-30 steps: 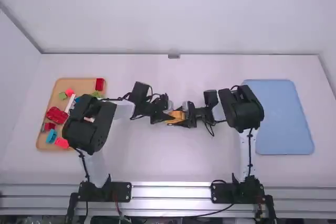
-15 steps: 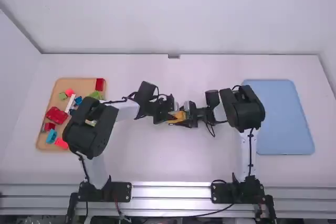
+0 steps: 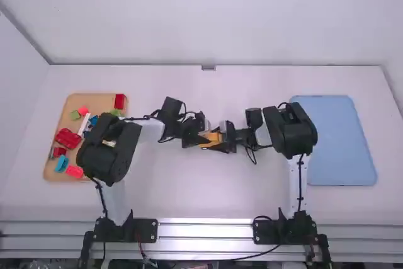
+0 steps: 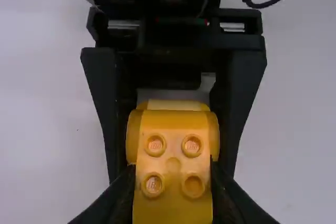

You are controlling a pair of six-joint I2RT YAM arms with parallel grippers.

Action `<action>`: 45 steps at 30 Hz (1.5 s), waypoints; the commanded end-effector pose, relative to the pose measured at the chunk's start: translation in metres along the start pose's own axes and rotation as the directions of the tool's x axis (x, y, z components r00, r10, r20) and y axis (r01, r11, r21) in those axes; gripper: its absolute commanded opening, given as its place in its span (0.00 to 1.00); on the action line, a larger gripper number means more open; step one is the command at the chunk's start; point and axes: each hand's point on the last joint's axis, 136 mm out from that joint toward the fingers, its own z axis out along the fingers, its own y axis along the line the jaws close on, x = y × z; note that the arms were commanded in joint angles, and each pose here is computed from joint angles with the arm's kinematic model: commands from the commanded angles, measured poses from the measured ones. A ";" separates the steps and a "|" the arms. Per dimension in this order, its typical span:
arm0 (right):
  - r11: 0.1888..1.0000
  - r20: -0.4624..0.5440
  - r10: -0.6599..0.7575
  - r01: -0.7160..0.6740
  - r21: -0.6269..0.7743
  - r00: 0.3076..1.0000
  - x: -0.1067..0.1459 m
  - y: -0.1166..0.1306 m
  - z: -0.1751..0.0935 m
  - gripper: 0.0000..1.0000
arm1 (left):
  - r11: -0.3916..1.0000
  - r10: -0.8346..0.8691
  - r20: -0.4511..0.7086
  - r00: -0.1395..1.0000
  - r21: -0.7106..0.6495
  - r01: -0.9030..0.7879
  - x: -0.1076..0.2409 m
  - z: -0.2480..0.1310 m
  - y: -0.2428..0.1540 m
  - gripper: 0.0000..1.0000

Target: Assemble lego blocks to make yellow taxi

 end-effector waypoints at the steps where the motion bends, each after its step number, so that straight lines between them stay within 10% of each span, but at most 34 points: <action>1: 0.997 -0.049 0.081 -0.080 0.021 0.995 0.021 0.004 0.001 0.43 | 0.997 -0.057 0.045 0.997 0.050 0.055 0.014 -0.005 -0.010 0.41; 4: 0.996 -0.049 0.082 -0.081 0.021 0.995 0.021 0.004 0.002 0.43 | 0.997 -0.008 0.102 0.995 0.071 0.001 0.009 -0.010 -0.013 0.66; 14: 0.984 -0.042 0.175 -0.173 0.051 0.984 0.020 -0.003 -0.005 0.40 | 1.000 -0.025 0.141 0.990 -0.007 0.027 -0.004 -0.047 0.007 0.99; 24: 0.882 -0.218 0.262 -0.142 0.449 0.940 -0.012 -0.036 -0.079 0.38 | 0.883 -0.368 0.122 0.922 -0.263 0.388 0.017 -0.111 0.059 0.99; 27: 0.649 -0.419 0.446 0.037 0.760 0.791 -0.010 -0.038 -0.174 0.32 | 0.869 -0.387 0.083 0.918 -0.299 0.394 0.028 -0.109 0.059 0.99; 30: 0.448 -0.396 0.562 0.136 0.884 0.726 -0.025 -0.031 -0.238 0.28 | 0.868 -0.389 0.079 0.918 -0.304 0.394 0.031 -0.108 0.058 0.99; 38: 0.000 -0.086 0.480 0.097 0.995 0.873 -0.072 -0.005 -0.377 0.35 | 0.794 -0.449 0.152 0.881 -0.385 0.471 0.040 -0.112 0.070 0.99; 45: -0.161 0.177 0.461 -0.114 0.980 0.870 -0.026 0.013 -0.436 0.36 | 0.776 -0.444 0.180 0.878 -0.412 0.477 0.045 -0.112 0.070 0.99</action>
